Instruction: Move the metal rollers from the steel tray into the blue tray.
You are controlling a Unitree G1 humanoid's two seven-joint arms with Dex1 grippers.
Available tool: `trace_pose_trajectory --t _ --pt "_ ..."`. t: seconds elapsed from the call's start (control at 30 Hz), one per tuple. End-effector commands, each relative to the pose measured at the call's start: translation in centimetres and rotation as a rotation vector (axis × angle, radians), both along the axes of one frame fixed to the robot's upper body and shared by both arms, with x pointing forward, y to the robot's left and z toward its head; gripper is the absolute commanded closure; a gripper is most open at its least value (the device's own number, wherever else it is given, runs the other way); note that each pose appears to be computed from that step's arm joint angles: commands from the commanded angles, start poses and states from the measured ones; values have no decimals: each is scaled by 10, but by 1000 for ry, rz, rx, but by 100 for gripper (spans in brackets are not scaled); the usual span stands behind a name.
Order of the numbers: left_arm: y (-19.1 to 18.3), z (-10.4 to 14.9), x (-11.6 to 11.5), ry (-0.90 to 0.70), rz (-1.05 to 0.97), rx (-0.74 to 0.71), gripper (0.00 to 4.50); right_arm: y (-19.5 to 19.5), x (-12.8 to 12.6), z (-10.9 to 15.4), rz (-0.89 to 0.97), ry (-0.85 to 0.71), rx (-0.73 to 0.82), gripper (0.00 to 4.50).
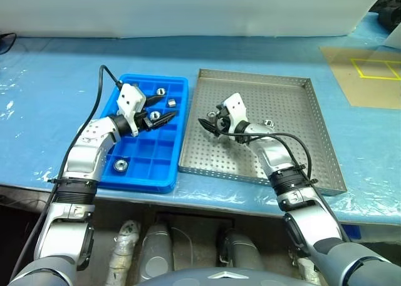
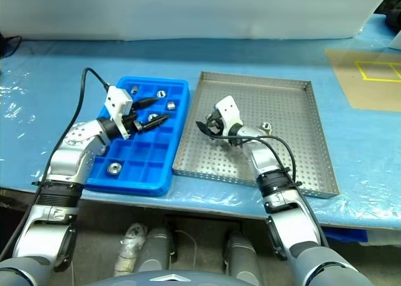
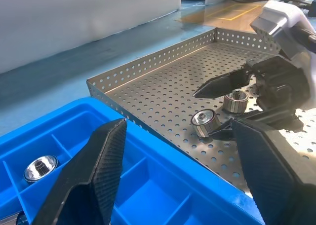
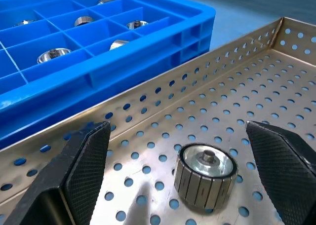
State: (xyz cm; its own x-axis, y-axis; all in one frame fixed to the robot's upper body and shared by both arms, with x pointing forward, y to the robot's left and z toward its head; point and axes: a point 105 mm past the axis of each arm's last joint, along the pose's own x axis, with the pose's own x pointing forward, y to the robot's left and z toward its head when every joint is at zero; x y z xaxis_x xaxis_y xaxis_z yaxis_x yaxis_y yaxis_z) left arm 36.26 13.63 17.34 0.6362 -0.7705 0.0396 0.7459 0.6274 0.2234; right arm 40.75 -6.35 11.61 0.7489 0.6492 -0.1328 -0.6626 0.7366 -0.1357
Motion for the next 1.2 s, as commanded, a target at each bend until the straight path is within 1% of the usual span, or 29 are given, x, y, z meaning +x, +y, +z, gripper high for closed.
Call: trace_pose_trajectory --t 0.03,0.17,0.3,0.47,0.57,0.67,0.7,0.8,0.83,0.87,0.93,1.03,1.13,1.2 --pt "-2 2 -2 -35 -9 17 97 5 7 12 -15 -58 6 0" --pt "-6 0 -5 -34 -15 15 97 1 15 -1 -72 -44 -17 0" --pt "-6 0 -5 -31 -14 9 97 3 17 -10 -86 -17 -5 0" --pt "-6 0 -7 -27 -21 10 97 6 17 -11 -93 -23 0 0" --pt "-7 0 -9 -18 -37 12 91 8 15 -9 -75 -39 8 63" --pt "-6 -1 -11 -8 -49 21 91 4 17 -9 -103 -45 -4 155" --pt "-6 -2 -11 -5 -52 25 91 4 17 -8 -97 -44 7 155" --pt "-3 -5 -14 3 -59 39 91 12 8 -5 -26 -36 56 227" --pt "-2 -5 -14 5 -60 44 91 12 8 -5 -28 -41 44 256" --pt "0 -5 -15 7 -62 51 91 11 9 -6 -45 -48 21 270" --pt "5 -5 -17 8 -58 64 91 13 8 -3 -40 -63 13 270" --pt "16 -1 -19 5 -38 77 91 17 6 11 -12 -88 44 270" --pt "51 11 -14 -23 66 113 91 25 1 36 57 -141 62 270" --pt "65 17 -12 -33 114 119 91 26 2 42 63 -164 48 270"
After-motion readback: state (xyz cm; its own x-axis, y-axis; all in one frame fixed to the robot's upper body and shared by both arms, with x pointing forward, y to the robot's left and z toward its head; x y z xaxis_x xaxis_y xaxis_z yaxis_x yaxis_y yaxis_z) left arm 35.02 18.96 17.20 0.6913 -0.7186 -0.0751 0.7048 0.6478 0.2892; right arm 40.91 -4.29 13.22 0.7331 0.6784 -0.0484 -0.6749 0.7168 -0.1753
